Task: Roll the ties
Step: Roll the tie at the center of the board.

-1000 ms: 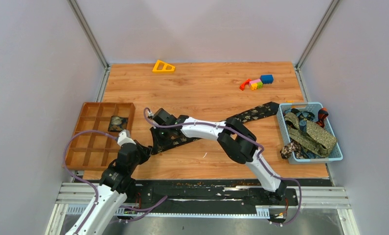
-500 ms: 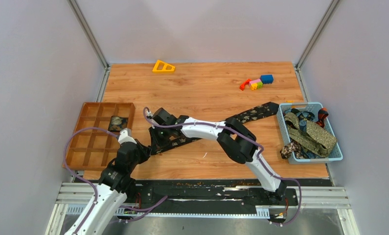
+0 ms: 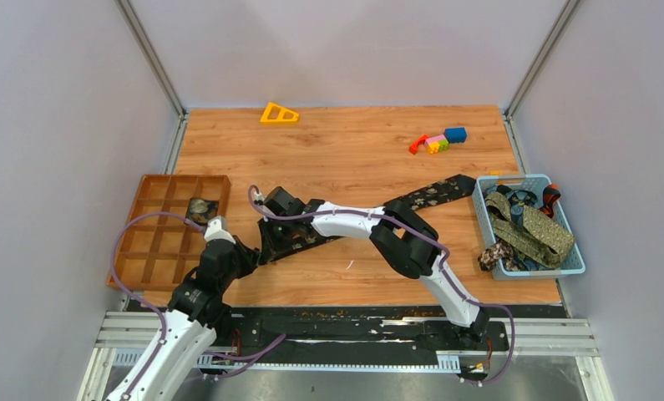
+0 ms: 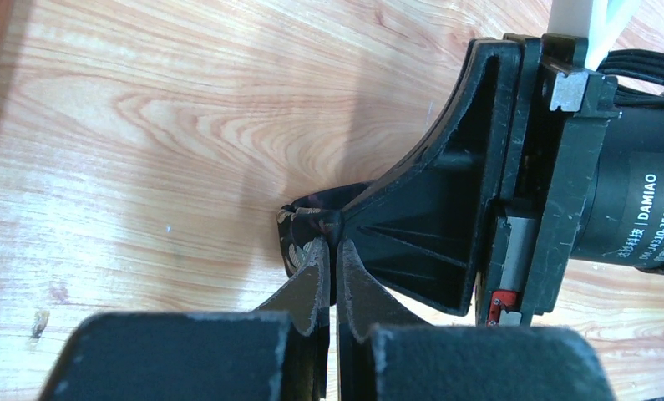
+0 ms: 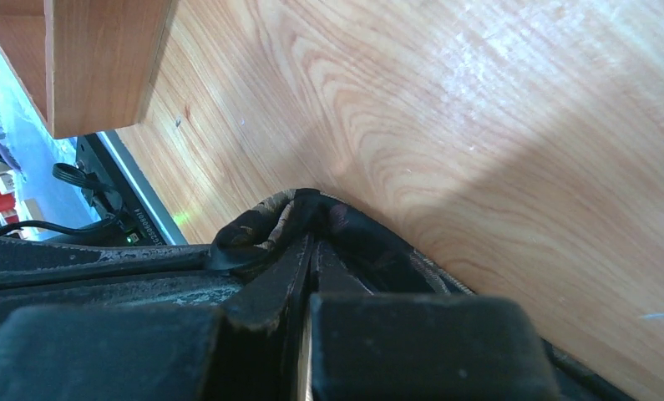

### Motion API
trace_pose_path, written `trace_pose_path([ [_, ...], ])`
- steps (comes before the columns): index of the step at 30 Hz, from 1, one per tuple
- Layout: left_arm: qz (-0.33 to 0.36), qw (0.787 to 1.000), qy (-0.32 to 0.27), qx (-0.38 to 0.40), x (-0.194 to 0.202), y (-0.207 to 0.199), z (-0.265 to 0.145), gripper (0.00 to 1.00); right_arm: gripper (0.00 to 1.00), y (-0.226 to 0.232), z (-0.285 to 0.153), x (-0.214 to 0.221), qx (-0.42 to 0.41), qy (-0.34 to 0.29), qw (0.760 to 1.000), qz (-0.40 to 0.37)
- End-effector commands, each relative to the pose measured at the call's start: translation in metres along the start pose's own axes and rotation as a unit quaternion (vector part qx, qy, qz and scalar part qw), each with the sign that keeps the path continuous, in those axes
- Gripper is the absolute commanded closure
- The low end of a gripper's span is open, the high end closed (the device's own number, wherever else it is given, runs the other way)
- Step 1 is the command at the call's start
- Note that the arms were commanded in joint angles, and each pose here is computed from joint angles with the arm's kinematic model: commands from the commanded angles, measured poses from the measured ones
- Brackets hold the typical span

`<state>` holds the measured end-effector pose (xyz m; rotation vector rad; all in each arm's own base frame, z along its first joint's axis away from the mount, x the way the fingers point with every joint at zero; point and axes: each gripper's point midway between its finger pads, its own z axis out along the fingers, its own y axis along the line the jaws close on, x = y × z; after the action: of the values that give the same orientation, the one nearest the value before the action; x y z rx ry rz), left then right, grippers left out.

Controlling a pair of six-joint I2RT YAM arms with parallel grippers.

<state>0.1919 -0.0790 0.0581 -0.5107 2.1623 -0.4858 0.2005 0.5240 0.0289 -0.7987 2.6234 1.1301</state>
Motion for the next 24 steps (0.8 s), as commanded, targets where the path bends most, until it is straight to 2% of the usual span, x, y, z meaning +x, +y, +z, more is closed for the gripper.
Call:
trace_pose_path([
  [1, 0.0, 0.999, -0.025, 0.045, -0.022, -0.027, -0.006, 1.0, 1.0, 0.001, -0.014, -0.016, 0.008, -0.029, 0.999, -0.019],
  [17, 0.001, 0.998, -0.029, 0.062, -0.039, -0.044, -0.026, 1.0, 1.0, 0.004, -0.033, -0.035, 0.015, -0.052, 0.998, -0.026],
  [24, -0.002, 0.998, -0.024, 0.063, -0.035, -0.043, -0.021, 1.0, 1.0, 0.013, -0.024, -0.028, -0.011, -0.039, 0.999, -0.021],
])
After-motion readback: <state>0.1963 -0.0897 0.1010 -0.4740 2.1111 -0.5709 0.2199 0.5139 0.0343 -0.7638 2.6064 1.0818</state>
